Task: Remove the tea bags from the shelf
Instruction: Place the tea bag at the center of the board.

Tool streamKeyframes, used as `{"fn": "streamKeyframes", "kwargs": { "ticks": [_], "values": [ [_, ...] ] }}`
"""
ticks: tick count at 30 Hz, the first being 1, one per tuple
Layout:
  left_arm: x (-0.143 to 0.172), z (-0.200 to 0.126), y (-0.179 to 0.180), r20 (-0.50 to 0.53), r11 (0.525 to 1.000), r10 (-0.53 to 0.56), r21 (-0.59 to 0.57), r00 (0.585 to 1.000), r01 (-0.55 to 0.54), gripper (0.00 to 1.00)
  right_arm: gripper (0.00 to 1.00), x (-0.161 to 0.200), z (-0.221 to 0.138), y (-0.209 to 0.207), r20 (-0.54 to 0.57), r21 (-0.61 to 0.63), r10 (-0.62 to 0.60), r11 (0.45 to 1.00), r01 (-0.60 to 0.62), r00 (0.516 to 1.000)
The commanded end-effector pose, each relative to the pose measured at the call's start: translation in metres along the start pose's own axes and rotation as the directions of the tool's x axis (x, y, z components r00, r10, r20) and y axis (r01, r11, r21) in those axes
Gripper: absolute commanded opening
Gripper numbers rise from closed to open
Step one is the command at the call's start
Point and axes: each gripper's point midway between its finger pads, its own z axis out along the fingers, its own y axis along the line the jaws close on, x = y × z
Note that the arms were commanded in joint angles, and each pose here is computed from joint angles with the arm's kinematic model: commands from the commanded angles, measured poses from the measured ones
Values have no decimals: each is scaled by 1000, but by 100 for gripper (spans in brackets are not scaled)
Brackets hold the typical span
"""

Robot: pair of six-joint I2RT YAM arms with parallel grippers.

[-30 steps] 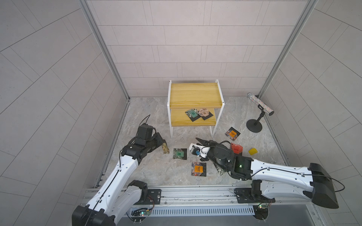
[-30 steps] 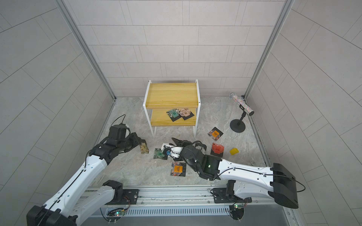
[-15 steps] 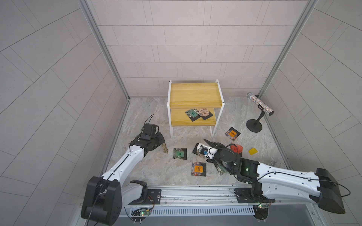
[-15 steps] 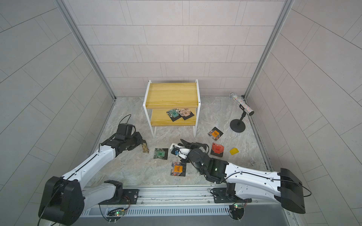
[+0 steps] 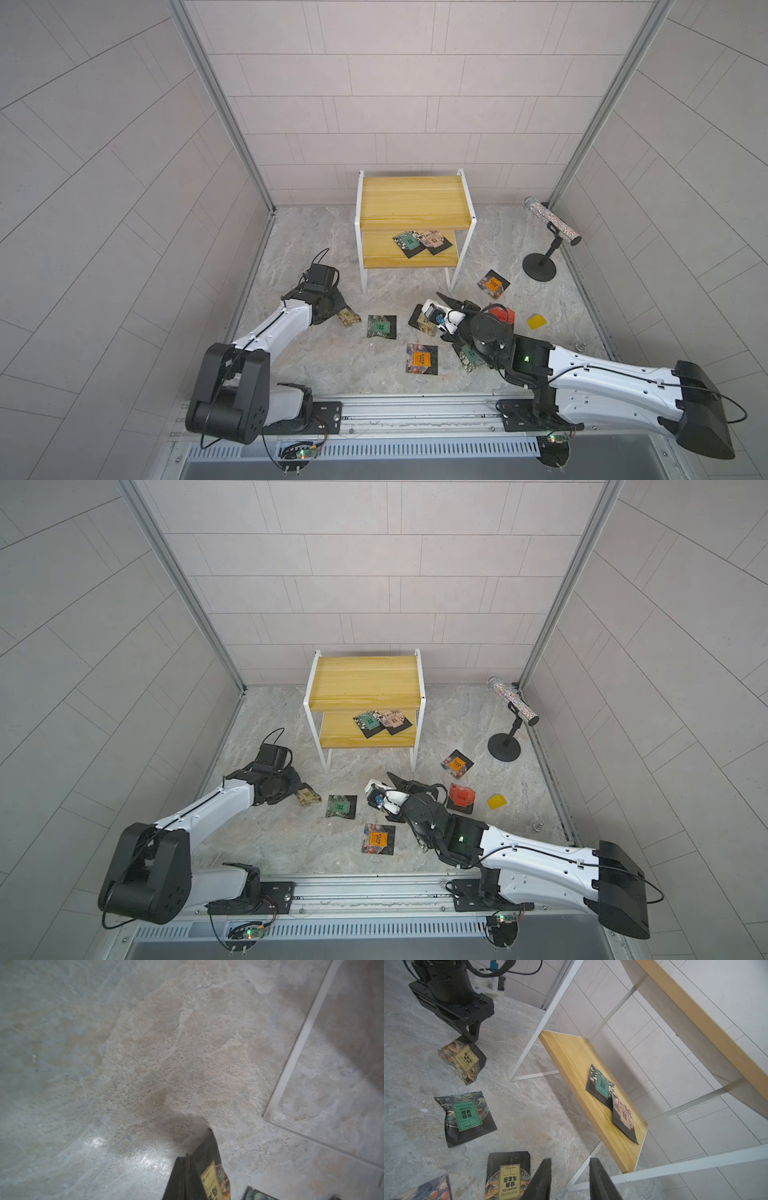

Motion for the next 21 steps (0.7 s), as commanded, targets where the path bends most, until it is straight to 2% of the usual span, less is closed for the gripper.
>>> {"fn": "streamKeyframes", "kwargs": {
  "ticks": [1,4,7,10,13,17,21],
  "values": [
    [-1,-1,17,1,996,8,-90,1000,-7,13,35,1,0,-3,2,7,27,1000,-27,1000],
    [0,-1,21,-1,994,10,-111,1000,-10,15,35,1,0,-3,2,7,33,999,-33,999],
    [-1,-2,24,2,992,7,-127,1000,-7,30,35,2,0,-2,2,4,36,999,-36,999],
    [-2,-5,27,7,989,6,-146,1000,-5,39,35,2,0,-2,2,0,39,999,-39,999],
    [-4,-9,28,15,987,7,-158,1000,-5,44,36,0,0,-1,4,-7,44,999,-44,999],
    [-5,-15,24,18,991,5,-132,1000,-3,52,44,0,0,-1,-3,-15,59,998,-59,998],
    [-5,-23,10,9,999,-1,-55,1000,2,60,55,-1,-1,-3,-16,-54,101,993,-101,995]
  ]
}}
